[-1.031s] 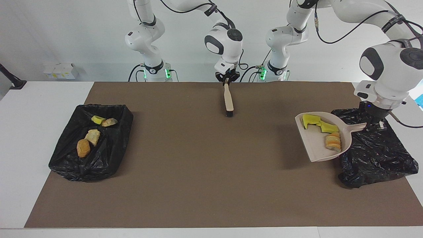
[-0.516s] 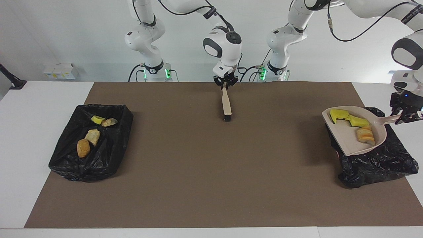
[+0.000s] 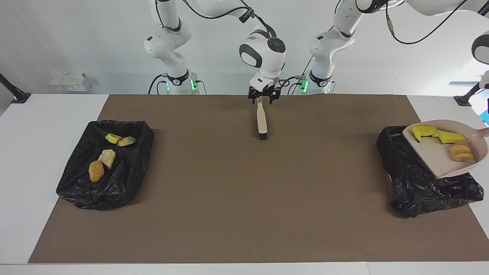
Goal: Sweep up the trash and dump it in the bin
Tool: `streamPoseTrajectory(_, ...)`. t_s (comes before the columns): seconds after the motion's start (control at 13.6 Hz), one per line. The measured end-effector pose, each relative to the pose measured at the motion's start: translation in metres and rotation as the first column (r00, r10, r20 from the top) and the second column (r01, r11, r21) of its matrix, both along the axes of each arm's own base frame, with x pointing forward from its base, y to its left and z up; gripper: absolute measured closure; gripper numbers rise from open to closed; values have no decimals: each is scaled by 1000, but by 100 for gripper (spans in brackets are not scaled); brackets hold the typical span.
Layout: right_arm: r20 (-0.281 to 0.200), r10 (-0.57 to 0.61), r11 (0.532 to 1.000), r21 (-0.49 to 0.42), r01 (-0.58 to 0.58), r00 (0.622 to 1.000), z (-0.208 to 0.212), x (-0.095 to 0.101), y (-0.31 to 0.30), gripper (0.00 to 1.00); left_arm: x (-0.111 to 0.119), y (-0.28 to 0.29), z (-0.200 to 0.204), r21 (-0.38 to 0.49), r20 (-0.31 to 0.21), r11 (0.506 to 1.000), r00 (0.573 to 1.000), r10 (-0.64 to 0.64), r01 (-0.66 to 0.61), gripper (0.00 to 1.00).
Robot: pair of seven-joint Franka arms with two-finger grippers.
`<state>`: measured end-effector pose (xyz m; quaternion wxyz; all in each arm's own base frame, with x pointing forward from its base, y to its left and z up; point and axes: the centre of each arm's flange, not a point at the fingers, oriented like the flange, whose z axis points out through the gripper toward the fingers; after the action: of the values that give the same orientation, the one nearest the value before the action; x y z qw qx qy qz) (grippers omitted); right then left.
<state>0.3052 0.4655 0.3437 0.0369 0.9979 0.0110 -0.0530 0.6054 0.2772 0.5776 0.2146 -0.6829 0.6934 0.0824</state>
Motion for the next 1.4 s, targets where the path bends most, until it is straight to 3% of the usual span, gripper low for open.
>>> streamPoseTrajectory(0.29, 16, -16, 1000, 16, 16, 1000, 31, 38, -6, 0, 8, -7, 4, 239, -47, 971, 999, -1, 12, 69)
streamPoseTrajectory(0.59, -16, 25, 1000, 15, -25, 1000, 85, 112, -59, 0, 17, -25, 9, 377, 47, 919, 993, 104, -114, 69)
streamPoseTrajectory(0.81, -69, 99, 995, 22, -97, 993, 140, 162, -119, 0, 6, -25, 4, 438, 153, 863, 967, 204, -251, 69)
streamPoseTrajectory(1.1, -105, 172, 984, 56, -166, 980, 187, 214, -211, 0, 0, -50, 11, 513, 187, 823, 967, 171, -244, 69)
streamPoseTrajectory(1.4, -72, 153, 985, 93, -146, 986, 208, 254, -326, 0, 2, -83, 29, 595, 206, 768, 968, 140, -238, 69)
